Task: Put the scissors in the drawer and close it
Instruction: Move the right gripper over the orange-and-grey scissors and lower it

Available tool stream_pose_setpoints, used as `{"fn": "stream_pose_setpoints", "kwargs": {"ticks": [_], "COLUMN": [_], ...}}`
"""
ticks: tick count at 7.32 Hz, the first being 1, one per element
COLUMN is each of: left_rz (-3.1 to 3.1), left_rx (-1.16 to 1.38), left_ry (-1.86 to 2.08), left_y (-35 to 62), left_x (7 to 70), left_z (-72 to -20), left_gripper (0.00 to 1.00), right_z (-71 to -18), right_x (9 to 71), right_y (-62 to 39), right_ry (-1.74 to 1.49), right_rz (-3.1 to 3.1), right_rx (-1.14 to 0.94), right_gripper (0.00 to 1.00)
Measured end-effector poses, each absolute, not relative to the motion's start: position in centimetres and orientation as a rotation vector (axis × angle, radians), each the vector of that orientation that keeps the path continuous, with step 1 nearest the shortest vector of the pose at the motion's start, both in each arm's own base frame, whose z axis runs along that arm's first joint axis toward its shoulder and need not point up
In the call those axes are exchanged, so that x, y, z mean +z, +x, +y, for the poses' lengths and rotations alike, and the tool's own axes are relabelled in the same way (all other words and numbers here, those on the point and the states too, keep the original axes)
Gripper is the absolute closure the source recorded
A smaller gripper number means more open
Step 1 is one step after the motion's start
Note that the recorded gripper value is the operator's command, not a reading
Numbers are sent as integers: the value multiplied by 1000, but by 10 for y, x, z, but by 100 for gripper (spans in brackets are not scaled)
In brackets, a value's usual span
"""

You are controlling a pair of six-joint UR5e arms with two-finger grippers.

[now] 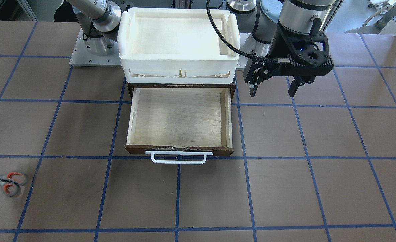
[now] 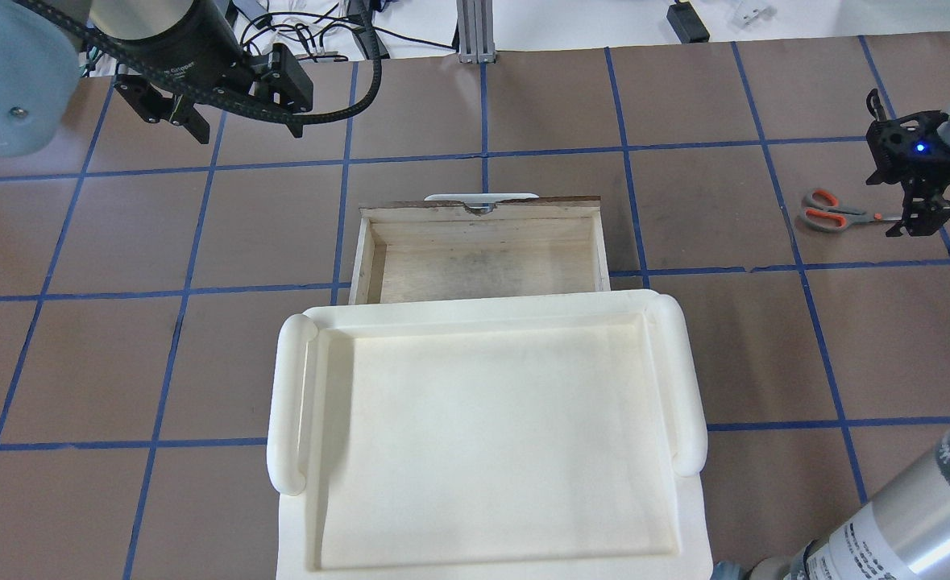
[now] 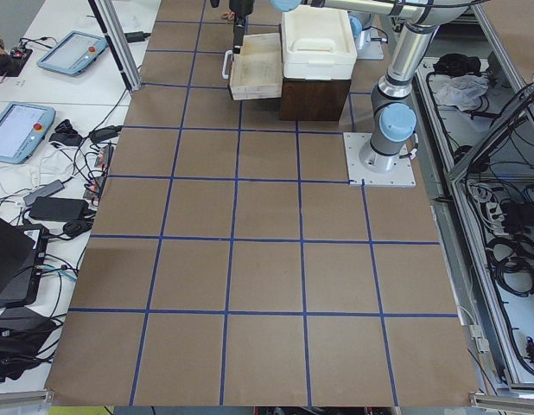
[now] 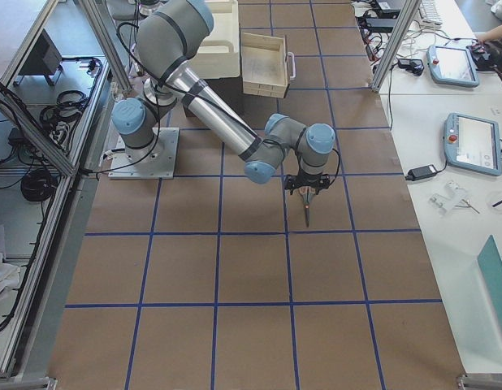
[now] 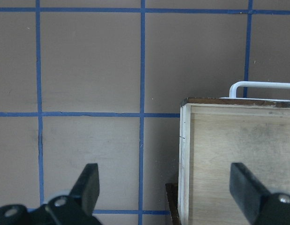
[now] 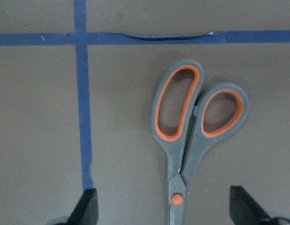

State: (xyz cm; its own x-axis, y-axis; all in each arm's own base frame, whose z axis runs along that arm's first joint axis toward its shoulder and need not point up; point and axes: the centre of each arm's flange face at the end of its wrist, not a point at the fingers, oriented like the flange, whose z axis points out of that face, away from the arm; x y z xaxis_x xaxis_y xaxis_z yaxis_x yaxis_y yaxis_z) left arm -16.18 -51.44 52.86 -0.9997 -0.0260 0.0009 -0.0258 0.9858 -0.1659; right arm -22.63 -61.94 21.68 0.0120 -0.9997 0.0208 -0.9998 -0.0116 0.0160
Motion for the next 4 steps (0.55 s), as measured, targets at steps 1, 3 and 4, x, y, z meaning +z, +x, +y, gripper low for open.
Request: {"fn": "stream_pose_setpoints", "kwargs": {"ticks": [1,3,4], "left_rz": [3129,3129,3129], "left_rx": [-261,-261,-261], "left_ry": [-41,-41,-41], "left_y": [-162,-162,-162], "left_x": [529,529,529], "left_z": [-514,-514,-514], "left_gripper": [0,0,0], "right_z": [-623,-628,-628], "right_x": [207,193,186], "right_y": [-231,-236,-237], "right_ry": [2210,2202,2209], "right_rz": [-2163,-2124,-2126], "right_rx": [-3,-23,-25], "right_gripper": [0,0,0]}}
